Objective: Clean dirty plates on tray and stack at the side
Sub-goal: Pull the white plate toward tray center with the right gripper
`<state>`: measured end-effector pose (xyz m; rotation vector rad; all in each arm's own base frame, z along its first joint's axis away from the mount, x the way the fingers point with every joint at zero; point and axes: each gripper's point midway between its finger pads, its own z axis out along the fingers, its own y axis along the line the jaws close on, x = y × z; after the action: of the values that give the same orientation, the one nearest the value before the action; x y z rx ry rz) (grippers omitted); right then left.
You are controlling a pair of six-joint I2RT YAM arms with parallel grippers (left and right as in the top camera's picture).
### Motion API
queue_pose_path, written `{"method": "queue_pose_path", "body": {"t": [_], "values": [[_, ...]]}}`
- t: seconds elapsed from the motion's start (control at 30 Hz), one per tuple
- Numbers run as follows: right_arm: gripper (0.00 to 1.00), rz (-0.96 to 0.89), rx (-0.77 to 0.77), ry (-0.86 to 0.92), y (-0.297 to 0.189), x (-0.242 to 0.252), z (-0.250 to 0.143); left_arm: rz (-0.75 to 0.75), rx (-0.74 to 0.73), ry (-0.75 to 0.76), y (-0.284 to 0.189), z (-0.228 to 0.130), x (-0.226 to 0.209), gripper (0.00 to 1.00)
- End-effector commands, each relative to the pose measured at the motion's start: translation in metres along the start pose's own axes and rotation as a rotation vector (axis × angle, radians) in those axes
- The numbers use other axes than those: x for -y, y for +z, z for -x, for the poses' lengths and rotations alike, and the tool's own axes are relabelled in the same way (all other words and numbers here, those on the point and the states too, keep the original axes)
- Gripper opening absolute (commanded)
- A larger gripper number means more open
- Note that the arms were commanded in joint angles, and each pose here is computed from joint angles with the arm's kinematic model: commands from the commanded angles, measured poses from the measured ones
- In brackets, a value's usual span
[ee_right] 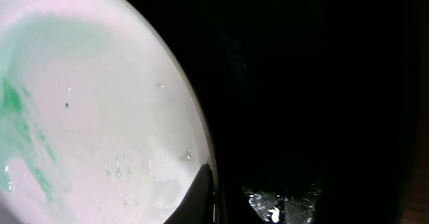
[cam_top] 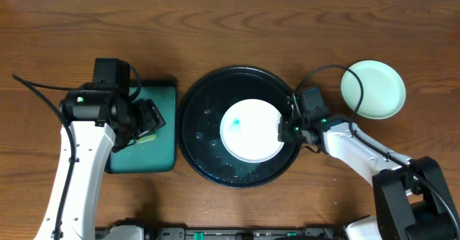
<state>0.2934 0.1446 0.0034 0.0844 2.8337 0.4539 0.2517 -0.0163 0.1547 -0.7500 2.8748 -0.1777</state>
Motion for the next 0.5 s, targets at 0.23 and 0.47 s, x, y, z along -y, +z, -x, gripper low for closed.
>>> {"method": "queue_pose_path", "body": {"t": [0.23, 0.47], "values": [[0.01, 0.015, -0.009, 0.003, 0.0019, -0.0097, -0.0032, 0.015, -0.001, 0.008, 0.0013, -0.0003, -0.0022, 0.81], [0.01, 0.017, -0.006, 0.002, 0.0019, -0.0102, -0.0026, 0.014, -0.001, 0.008, 0.0013, -0.0002, -0.0021, 0.81]]}}
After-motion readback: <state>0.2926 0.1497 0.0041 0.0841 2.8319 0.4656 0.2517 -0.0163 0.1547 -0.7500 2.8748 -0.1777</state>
